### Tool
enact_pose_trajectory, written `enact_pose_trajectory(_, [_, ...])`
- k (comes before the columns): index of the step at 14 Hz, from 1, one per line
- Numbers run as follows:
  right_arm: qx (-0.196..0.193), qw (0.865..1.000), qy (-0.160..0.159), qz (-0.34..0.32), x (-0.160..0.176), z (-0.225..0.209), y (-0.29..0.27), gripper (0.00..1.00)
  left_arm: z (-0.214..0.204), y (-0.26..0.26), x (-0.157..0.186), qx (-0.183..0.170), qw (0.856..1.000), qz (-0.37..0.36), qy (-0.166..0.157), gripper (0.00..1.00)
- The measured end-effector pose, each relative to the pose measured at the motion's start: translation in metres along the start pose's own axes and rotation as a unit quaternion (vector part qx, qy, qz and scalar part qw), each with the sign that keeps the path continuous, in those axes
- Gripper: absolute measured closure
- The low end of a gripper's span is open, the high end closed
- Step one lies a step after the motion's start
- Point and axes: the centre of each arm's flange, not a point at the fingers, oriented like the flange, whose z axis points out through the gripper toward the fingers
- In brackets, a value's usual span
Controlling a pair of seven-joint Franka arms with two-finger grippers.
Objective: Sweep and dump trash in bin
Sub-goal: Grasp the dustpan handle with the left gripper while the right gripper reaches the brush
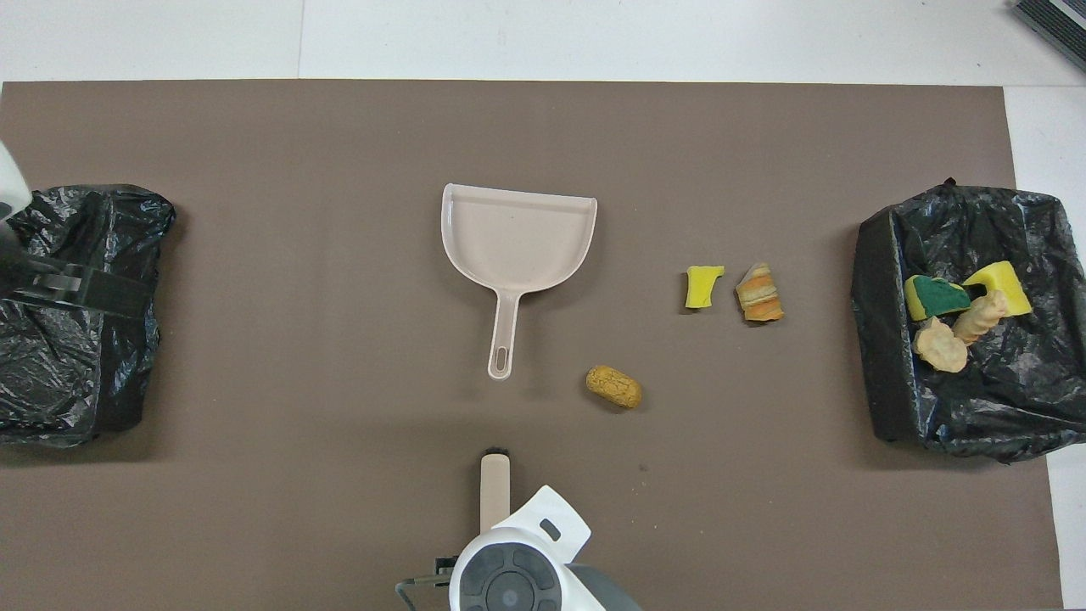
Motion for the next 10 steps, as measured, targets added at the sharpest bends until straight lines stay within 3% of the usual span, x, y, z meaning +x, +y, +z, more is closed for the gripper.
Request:
enact_pose_trajectory(3, [-0.005, 1.0, -0.024, 0.007, -0.016, 0.025, 0.003, 0.0, 0.016, 0.038, 0.007, 0.0, 1.0, -0.004, -0.001, 0.0])
enact_pose_trajectory(6, [-0.007, 0.999, -0.039, 0.011, -0.023, 0.036, 0.002, 0.0, 0.045, 0.093, 0.017, -0.003, 0.999, -0.029, 0.018, 0.0])
enact_pose_trajectory(10, [-0.001, 0.999, -0.038, 0.01, -0.025, 0.052, -0.006, 0.04, 0.105, 0.153, 0.034, -0.01, 0.999, -0.033, 0.03, 0.0])
